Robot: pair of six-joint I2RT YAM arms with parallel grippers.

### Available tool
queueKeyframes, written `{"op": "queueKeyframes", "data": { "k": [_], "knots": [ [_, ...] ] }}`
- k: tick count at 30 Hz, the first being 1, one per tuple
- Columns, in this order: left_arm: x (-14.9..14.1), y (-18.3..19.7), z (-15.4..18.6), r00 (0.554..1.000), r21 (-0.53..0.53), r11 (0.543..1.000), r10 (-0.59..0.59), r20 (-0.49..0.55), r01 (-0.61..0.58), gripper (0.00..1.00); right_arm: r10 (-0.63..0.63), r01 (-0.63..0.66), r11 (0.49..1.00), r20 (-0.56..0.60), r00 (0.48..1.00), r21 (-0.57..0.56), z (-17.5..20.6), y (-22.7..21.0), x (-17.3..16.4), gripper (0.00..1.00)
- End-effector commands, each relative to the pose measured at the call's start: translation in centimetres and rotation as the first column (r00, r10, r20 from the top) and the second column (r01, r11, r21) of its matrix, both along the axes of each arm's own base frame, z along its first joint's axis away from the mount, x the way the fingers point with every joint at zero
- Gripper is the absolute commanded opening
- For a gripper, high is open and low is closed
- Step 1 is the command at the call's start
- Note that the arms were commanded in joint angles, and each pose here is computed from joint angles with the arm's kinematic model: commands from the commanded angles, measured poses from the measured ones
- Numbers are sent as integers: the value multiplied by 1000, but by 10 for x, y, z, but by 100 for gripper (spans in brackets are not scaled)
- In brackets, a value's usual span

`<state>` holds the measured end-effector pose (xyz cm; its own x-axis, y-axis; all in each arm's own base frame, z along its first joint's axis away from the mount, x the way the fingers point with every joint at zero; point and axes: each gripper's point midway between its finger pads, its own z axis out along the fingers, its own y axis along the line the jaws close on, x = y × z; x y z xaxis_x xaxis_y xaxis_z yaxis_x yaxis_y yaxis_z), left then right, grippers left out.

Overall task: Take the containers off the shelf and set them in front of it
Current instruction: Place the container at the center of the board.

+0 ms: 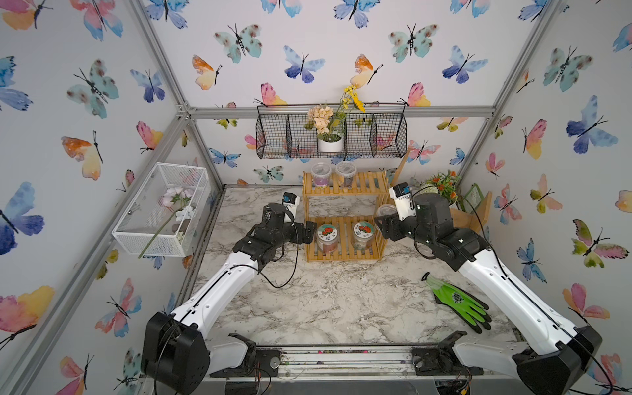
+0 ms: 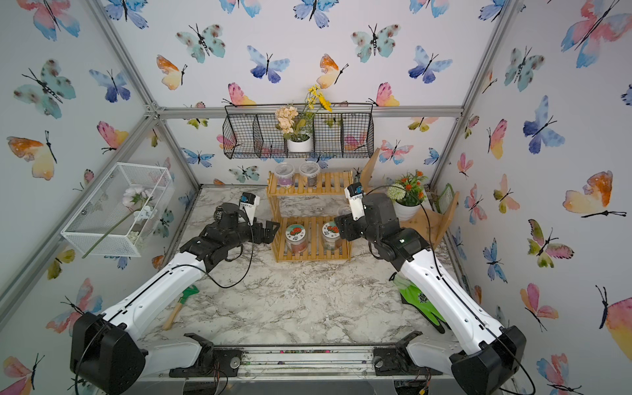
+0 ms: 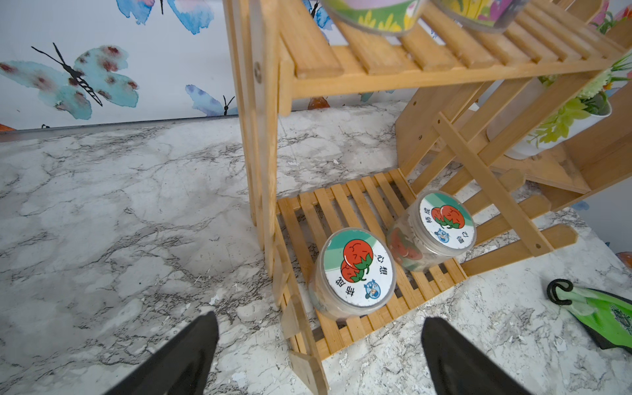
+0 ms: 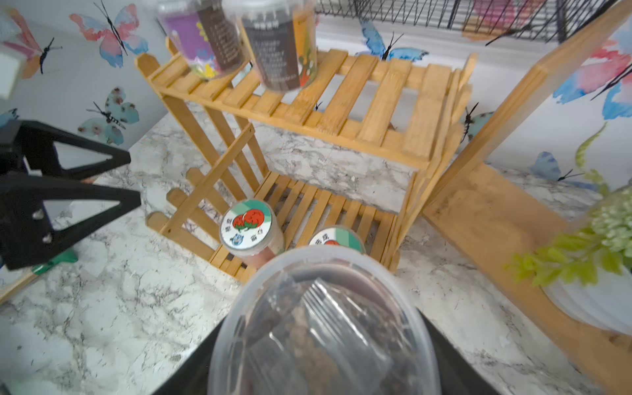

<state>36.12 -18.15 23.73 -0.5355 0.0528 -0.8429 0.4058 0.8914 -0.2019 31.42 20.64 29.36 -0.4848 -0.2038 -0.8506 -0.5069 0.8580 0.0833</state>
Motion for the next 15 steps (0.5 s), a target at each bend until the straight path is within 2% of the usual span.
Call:
{"op": "queueKeyframes", "data": {
  "k": [1, 15],
  "knots": [
    [-5, -1, 2, 1000, -8, 1000, -24, 9, 24, 99, 12, -12, 1000, 16, 1000, 17, -6, 5, -15, 60],
    [-5, 0, 1, 1000, -2, 1000, -22, 17, 22, 99, 20, -20, 999, -2, 1000, -30, -74, 28, -51, 60]
  ]
}}
